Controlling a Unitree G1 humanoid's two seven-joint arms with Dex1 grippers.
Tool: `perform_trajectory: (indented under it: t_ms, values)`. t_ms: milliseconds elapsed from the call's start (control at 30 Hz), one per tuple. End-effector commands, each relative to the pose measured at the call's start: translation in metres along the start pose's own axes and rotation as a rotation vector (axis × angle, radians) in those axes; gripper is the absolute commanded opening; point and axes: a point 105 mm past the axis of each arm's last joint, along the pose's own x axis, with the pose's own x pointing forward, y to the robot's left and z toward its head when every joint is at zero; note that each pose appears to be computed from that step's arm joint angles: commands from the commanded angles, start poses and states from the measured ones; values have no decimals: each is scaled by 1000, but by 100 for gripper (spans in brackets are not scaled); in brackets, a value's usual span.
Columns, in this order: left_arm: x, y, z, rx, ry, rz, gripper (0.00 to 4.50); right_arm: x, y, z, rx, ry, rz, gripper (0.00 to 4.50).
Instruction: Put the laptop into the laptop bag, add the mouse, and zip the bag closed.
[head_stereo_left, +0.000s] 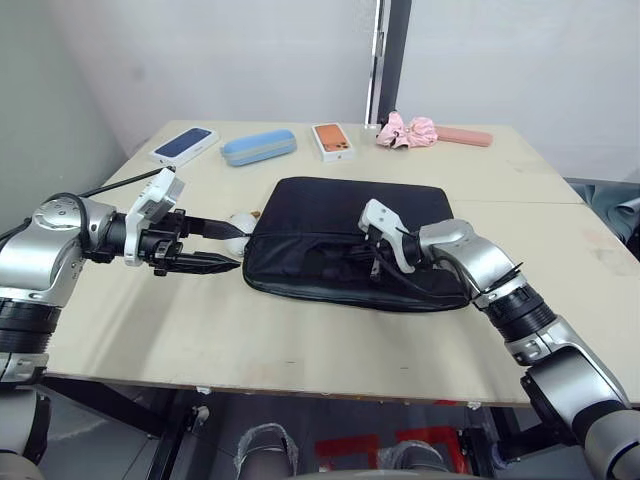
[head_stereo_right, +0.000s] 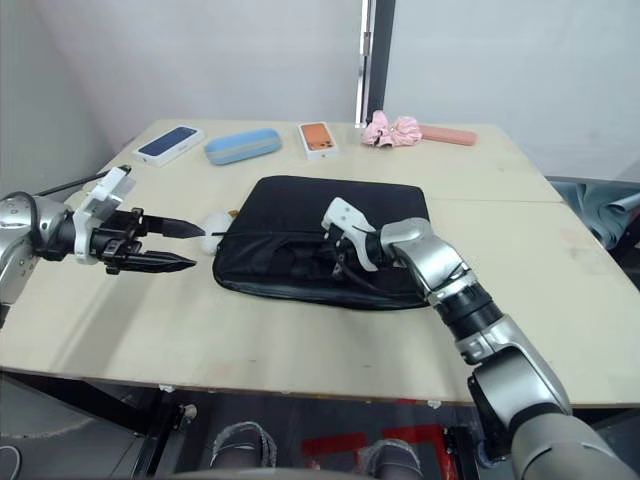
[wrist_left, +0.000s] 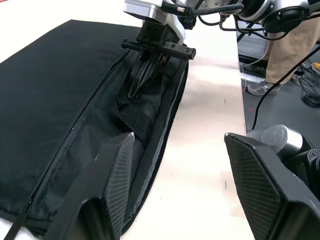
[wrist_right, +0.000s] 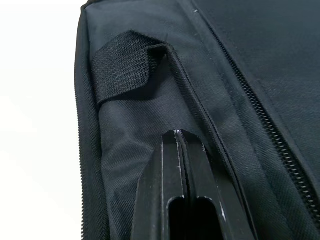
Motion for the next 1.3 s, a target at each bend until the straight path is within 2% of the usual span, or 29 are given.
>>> perform_trajectory:
  t_ms: [33, 100, 200, 300, 500, 567, 667, 867, 1100, 1200, 1300]
  values:
    - [-14, 5, 13, -6, -78, 71, 302, 1, -3, -9, 15, 56, -6, 3]
    - [-19, 15, 11, -45, -116, 140, 302, 2, -2, -7, 23, 53, -2, 3]
    - [-29, 50, -2, -159, -134, 356, 302, 2, -1, -8, 16, 55, 2, 3]
    - [-43, 89, -32, -313, -134, 630, 302, 3, 1, -8, 19, 59, 4, 3]
    - [-47, 122, -63, -494, -126, 854, 302, 2, 3, -7, 22, 56, 4, 3]
    - [-44, 127, -73, -527, -102, 883, 302, 1, 2, -6, 28, 49, -1, 3]
    - [-25, 134, -83, -573, -89, 879, 302, -2, 1, 11, 60, -39, -7, 3]
    - [-8, 139, -84, -624, -118, 846, 302, -6, -1, 27, 98, -109, -16, 3]
    - [6, 137, -103, -669, -64, 841, 302, -4, -11, 25, 125, -92, -73, 3]
    - [17, 134, -101, -661, -71, 781, 220, -1, -16, 19, 123, -56, -105, 0]
    - [18, 132, -103, -656, -57, 765, 114, 0, -17, 17, 125, -51, -111, 0]
